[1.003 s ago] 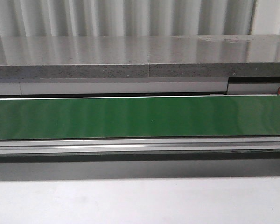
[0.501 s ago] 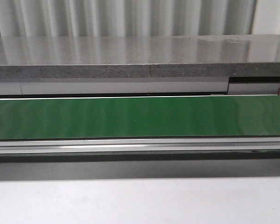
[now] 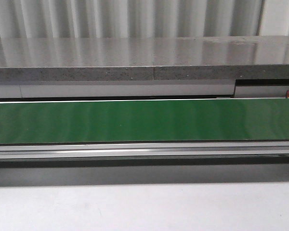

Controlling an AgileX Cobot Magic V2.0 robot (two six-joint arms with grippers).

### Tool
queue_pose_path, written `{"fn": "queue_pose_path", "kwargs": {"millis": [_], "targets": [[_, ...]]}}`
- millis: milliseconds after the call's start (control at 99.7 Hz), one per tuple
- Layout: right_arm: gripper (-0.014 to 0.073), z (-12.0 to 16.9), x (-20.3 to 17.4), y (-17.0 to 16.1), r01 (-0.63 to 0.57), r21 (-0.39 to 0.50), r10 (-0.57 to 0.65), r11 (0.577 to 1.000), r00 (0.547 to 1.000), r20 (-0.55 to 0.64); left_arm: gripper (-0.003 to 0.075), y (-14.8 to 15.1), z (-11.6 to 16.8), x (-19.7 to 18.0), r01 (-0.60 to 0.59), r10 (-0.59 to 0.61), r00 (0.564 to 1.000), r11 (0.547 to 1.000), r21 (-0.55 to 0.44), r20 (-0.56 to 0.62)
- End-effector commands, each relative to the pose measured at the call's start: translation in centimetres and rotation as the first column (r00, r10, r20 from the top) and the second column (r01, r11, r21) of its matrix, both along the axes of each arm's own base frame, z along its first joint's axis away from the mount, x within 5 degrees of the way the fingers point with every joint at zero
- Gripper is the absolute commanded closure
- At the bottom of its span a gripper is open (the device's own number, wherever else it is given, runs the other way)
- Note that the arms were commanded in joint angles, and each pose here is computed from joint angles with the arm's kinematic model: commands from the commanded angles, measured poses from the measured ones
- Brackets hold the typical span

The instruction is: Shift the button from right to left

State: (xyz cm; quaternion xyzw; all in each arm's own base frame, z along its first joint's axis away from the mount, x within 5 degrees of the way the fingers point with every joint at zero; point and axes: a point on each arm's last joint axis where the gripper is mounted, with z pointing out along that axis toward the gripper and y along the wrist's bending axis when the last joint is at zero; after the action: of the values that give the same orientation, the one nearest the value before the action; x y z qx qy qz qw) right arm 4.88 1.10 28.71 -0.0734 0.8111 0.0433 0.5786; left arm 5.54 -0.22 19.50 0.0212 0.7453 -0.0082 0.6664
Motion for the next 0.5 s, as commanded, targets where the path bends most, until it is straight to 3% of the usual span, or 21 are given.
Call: {"fn": "queue_pose_path", "kwargs": {"millis": [0,491], "targets": [[0.0663,1.35,0.21,-0.02,0.005,0.007,-0.005,1.0,0.996,0.086,0.074,-0.01,-0.05,-0.11,0.001,0.001,0.997,1.0,-0.025,0.073],[0.0663,1.32,0.2,-0.02,0.005,0.007,-0.005,1.0,0.997,0.083,0.074,-0.01,0.06,-0.1,0.001,0.001,0.996,1.0,-0.025,0.086]]}}
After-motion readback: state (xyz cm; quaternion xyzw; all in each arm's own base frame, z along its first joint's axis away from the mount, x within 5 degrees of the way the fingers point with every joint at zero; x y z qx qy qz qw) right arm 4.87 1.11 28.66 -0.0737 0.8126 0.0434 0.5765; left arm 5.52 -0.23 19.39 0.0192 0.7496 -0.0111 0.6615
